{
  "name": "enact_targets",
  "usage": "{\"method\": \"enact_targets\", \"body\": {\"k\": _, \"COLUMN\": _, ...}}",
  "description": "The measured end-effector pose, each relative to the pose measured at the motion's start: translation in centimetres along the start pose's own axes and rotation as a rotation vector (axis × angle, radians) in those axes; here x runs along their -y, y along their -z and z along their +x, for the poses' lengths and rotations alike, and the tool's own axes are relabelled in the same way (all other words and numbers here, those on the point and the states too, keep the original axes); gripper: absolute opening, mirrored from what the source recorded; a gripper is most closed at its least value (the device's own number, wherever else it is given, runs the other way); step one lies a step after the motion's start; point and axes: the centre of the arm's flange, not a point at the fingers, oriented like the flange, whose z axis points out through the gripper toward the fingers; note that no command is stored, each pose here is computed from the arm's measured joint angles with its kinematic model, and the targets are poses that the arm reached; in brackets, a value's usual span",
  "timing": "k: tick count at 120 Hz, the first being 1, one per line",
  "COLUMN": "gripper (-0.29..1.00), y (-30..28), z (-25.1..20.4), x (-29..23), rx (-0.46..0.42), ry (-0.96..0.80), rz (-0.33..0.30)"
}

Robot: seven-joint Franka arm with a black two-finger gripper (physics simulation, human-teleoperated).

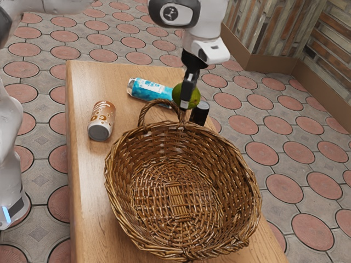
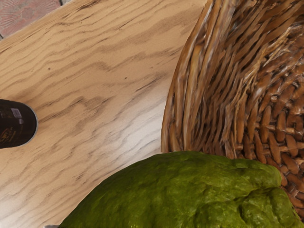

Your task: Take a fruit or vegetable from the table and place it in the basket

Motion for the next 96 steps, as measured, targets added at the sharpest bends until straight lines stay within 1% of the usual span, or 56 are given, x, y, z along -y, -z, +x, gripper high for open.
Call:
{"method": "enact_targets", "body": {"k": 10, "gripper": 0.42, "y": -0.5, "z": 2.6, "x": -4.8, "rx": -0.026, "ry": -0.067, "rz": 0.006}}
{"method": "enact_targets", "body": {"k": 22, "gripper": 0.42, "y": -1.0, "z": 4.5, "x": -10.2, "rx": -0.050, "ry": -0.125, "rz": 0.007}}
{"method": "enact_targets", "body": {"k": 32, "gripper": 0.42, "y": -2.7, "z": 5.8, "x": -12.7, "rx": -0.049, "ry": -0.138, "rz": -0.004}}
{"method": "enact_targets", "body": {"k": 46, "gripper": 0.41, "y": -4.8, "z": 6.5, "x": -13.6, "rx": -0.037, "ry": -0.109, "rz": -0.021}}
{"method": "enact_targets", "body": {"k": 62, "gripper": 0.42, "y": -5.1, "z": 6.4, "x": -19.3, "rx": -0.016, "ry": -0.153, "rz": -0.052}}
{"method": "enact_targets", "body": {"k": 96, "gripper": 0.41, "y": -10.1, "z": 5.8, "x": -20.5, "rx": 0.115, "ry": -0.072, "rz": -0.112}}
